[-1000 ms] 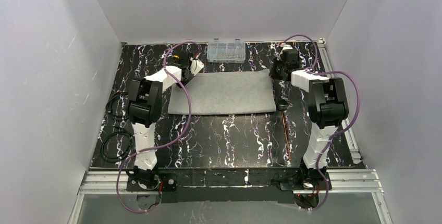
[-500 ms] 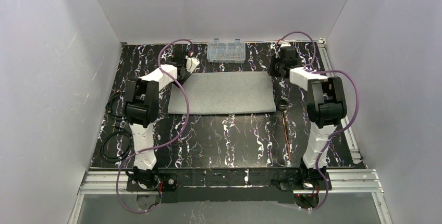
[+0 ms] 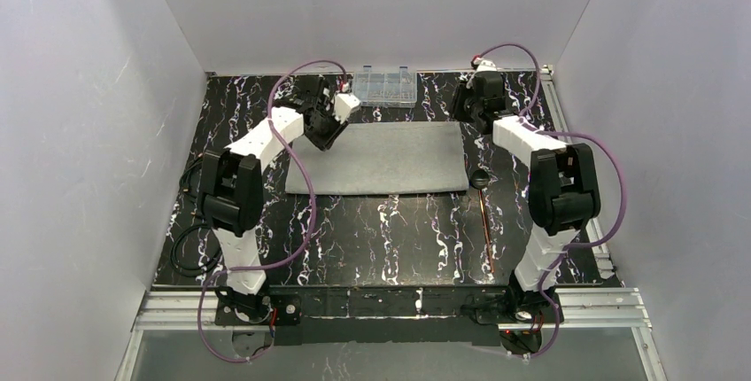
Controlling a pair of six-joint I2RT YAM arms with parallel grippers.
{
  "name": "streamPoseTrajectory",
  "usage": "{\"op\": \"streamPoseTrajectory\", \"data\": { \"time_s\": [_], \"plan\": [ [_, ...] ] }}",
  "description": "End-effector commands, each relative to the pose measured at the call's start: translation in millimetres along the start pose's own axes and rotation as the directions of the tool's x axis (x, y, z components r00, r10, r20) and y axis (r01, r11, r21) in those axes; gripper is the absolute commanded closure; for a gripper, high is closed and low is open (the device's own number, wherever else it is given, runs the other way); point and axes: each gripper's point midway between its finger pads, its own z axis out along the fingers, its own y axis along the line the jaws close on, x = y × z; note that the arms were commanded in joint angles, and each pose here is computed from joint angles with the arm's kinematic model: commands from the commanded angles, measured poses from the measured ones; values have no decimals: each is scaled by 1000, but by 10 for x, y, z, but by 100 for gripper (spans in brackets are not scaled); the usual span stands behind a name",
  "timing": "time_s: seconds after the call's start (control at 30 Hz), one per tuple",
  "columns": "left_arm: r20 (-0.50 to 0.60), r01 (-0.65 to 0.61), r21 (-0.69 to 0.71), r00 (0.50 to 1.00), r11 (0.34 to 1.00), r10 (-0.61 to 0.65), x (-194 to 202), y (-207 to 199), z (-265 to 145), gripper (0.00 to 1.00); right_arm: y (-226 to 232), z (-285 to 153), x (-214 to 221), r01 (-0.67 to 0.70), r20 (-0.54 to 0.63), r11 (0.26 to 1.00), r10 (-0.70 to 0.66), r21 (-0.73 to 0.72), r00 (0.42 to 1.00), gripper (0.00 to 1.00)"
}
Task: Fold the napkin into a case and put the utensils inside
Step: Fold and flatten the napkin at the center of the board, then smooth out the rectangle-folded napkin at the center of the board.
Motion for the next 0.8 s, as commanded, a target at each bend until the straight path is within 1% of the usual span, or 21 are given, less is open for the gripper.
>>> {"op": "streamPoseTrajectory", "data": {
  "time_s": [0.0,0.1,0.17,0.2,0.3,0.4,0.47,0.53,0.6,0.7,0.77],
  "plan": [
    [-69,-13,151,997,988,24,354,-358,47,72,571,-69,68,-98,-4,966,100,-237,995,66],
    [-57,-40,179,997,983,51,394,-530,21,72,750,-12,268,-183,-51,925,176,-334,983,74],
    [-68,-79,198,993,977,94,462,-660,4,72,778,38,412,-228,-94,908,208,-350,974,79],
    [-74,-105,206,990,973,122,499,-735,-4,72,776,73,474,-244,-112,905,218,-350,969,79],
    [-104,-138,208,981,968,162,643,-789,-15,72,759,185,647,-272,-176,903,224,-333,958,79],
    [-162,-139,205,971,969,173,812,-784,64,72,702,307,785,-286,-234,912,221,-294,947,76],
    [-159,-140,189,972,972,171,815,-762,82,73,696,304,732,-276,-230,920,215,-278,949,73],
    [-124,-140,152,979,978,159,679,-690,27,73,753,197,587,-236,-183,930,189,-283,965,71],
    [-73,-123,113,989,986,132,457,-594,-98,72,855,66,445,-209,-157,931,168,-300,973,70],
    [8,-79,99,997,992,79,105,-507,-372,70,1128,-192,410,-228,-193,900,166,-370,967,69],
    [43,-27,162,999,986,20,-13,-597,-559,69,1377,-377,497,-258,-237,855,165,-450,958,71]
  ]
}}
